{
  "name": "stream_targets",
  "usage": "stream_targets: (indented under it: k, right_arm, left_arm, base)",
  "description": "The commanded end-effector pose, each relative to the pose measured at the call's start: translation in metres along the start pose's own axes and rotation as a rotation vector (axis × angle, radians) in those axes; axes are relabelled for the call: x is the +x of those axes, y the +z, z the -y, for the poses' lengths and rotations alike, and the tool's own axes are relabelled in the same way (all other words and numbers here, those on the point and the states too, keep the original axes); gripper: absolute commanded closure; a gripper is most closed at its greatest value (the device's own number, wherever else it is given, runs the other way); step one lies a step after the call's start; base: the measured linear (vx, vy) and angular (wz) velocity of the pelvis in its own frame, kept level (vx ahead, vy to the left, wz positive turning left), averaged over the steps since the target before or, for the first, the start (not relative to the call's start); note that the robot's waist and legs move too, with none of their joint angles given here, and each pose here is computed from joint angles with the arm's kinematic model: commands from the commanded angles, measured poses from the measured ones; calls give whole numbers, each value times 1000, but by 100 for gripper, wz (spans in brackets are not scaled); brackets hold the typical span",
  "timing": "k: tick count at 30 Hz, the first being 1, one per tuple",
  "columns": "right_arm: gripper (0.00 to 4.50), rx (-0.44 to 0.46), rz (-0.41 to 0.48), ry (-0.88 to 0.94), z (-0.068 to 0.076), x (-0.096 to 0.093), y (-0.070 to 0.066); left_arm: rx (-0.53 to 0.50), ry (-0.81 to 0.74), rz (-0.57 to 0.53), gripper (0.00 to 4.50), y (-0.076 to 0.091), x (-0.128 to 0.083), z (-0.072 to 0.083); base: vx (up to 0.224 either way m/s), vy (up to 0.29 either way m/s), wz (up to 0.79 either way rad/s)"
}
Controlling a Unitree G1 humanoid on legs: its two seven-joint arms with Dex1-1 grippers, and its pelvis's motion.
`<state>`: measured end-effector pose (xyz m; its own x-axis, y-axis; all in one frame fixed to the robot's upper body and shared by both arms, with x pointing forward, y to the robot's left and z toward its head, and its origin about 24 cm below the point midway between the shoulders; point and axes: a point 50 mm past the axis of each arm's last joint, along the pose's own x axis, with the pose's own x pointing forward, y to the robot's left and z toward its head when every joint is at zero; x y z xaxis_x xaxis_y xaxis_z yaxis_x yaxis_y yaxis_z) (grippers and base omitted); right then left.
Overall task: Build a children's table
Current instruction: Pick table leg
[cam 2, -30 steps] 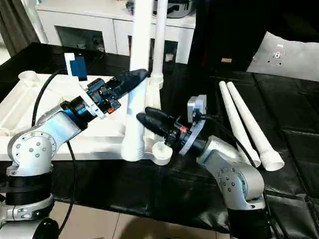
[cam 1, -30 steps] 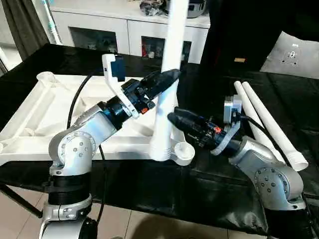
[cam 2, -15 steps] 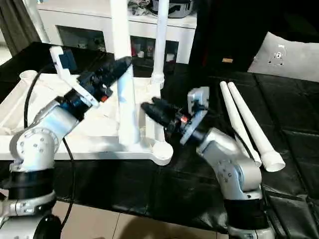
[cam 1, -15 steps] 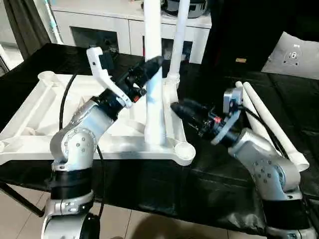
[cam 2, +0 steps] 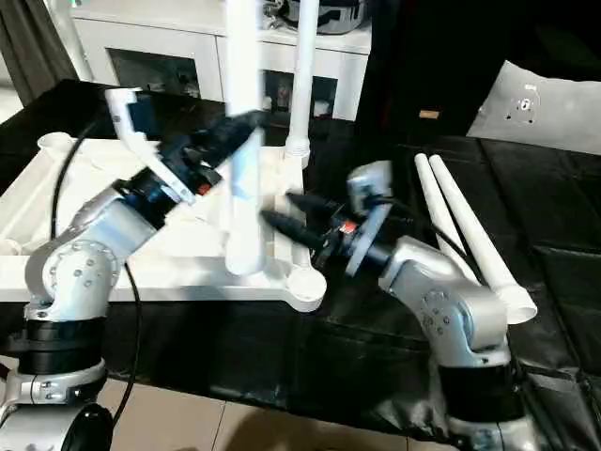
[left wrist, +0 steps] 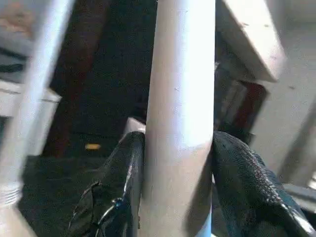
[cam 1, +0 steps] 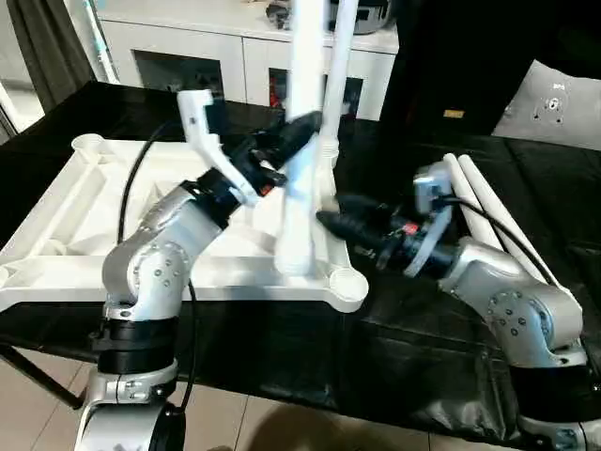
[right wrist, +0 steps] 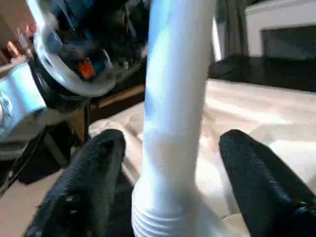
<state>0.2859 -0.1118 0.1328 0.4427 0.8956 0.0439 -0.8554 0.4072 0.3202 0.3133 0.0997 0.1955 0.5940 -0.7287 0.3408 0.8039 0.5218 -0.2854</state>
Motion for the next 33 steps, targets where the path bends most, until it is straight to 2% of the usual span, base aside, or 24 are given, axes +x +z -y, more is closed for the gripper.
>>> stream_targets:
  k: [1, 11, 23, 27, 33]
  right_arm:
    - [106, 11, -22, 1, 3, 2, 2]
    - [106, 26, -72, 82, 2, 6, 0]
    - [106, 72, -80, 158, 0, 10, -3]
    - [150, 77, -84, 157, 1, 10, -4]
    - [192, 77, -90, 153, 2, 10, -6]
  left_arm:
    - [38, -86, -5, 270, 3, 3, 12]
    - [37, -196, -33, 271, 1, 3, 24]
    - [45, -222, -67, 271, -4, 6, 27]
    - [40, -234, -64, 271, -4, 6, 29]
    - [42, -239, -67, 271, -5, 7, 29]
  base:
    - [0, 0, 0]
    - [0, 0, 0]
    - [0, 0, 0]
    - [0, 0, 0]
    - [0, 0, 0]
